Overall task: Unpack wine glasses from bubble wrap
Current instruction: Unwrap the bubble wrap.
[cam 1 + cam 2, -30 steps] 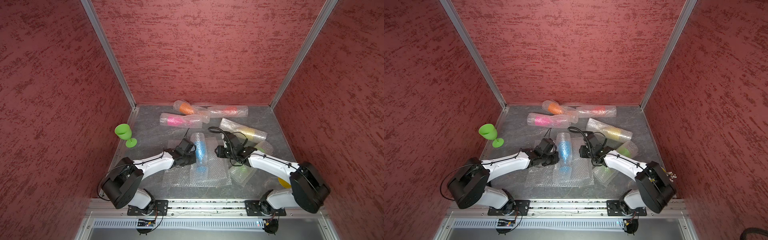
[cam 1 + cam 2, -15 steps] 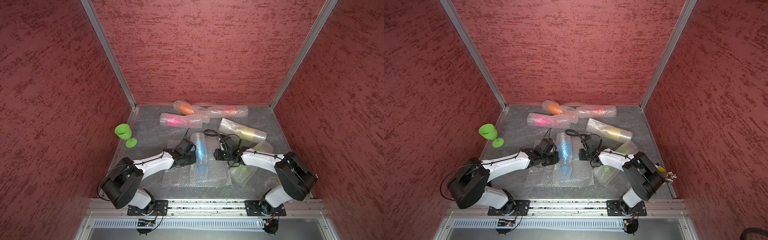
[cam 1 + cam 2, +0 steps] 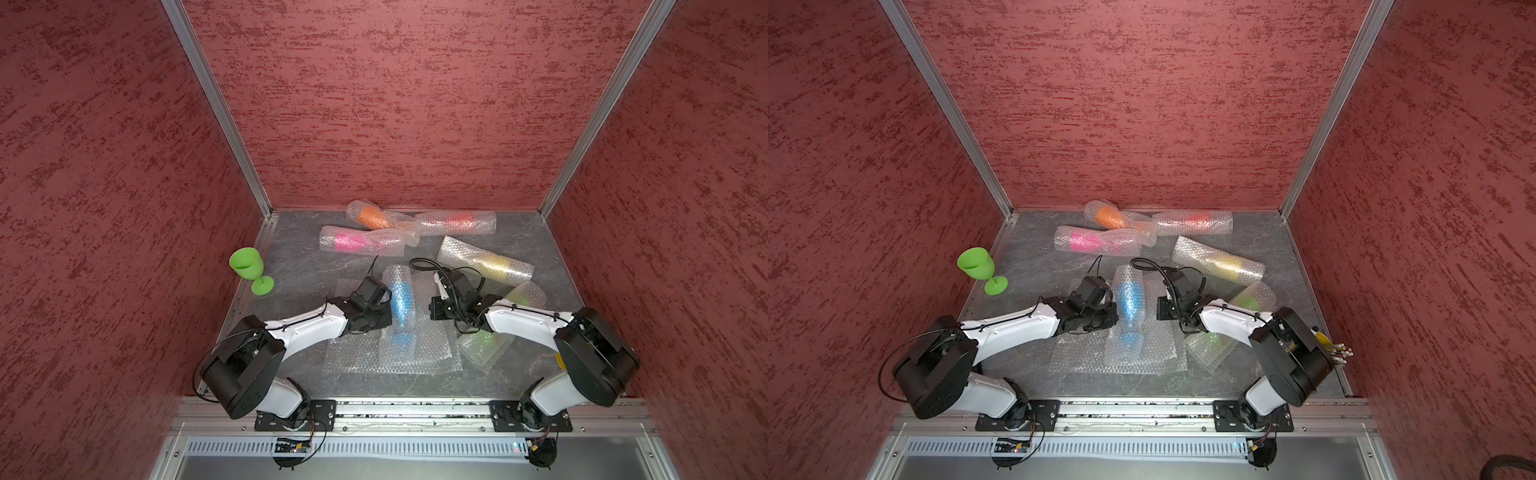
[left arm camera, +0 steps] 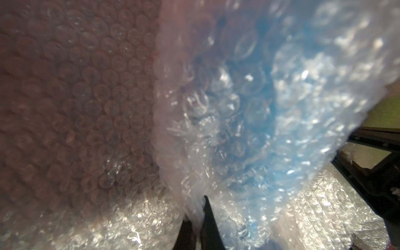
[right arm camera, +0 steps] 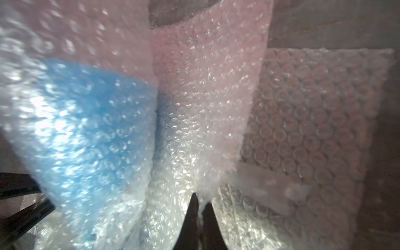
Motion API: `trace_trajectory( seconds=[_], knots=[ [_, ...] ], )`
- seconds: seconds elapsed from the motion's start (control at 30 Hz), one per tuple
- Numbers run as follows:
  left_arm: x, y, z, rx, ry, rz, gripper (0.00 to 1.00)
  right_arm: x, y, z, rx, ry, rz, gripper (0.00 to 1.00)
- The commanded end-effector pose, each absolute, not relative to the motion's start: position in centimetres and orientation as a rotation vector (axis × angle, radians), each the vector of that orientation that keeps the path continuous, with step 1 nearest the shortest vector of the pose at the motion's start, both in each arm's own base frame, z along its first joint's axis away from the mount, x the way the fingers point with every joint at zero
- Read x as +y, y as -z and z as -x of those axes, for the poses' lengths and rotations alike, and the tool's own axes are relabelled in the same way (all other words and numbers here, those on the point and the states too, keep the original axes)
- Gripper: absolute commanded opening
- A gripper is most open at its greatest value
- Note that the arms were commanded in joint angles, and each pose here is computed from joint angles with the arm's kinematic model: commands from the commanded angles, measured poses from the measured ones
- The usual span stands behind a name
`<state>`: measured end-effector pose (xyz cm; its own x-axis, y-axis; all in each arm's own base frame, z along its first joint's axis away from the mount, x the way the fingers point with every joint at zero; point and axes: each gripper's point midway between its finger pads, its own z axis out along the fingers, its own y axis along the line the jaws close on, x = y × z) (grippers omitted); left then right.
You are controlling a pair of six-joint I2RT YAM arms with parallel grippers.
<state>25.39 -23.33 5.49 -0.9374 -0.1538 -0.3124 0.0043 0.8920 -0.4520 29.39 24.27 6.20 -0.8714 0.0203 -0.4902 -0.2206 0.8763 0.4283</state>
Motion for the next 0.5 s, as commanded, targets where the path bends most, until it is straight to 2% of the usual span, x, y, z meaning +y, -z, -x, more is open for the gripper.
trace_trajectory(
  seconds=[0.0,0.23,0.47],
  knots=[
    [-23.4,-7.5,-25.7,2.673,0.671,0.080,0.02,24.8,-8.3,-29.3,2.496,-0.731,0.153,0.00],
    [-23.9,-9.8,-25.6,2.631,0.720,0.055,0.00,23.7,-10.1,-28.5,2.479,-0.729,0.101,0.00],
    [-25.0,-9.0,-25.0,2.661,0.777,0.063,0.00,21.5,-8.9,-27.4,2.521,-0.632,0.043,0.00]
  ],
)
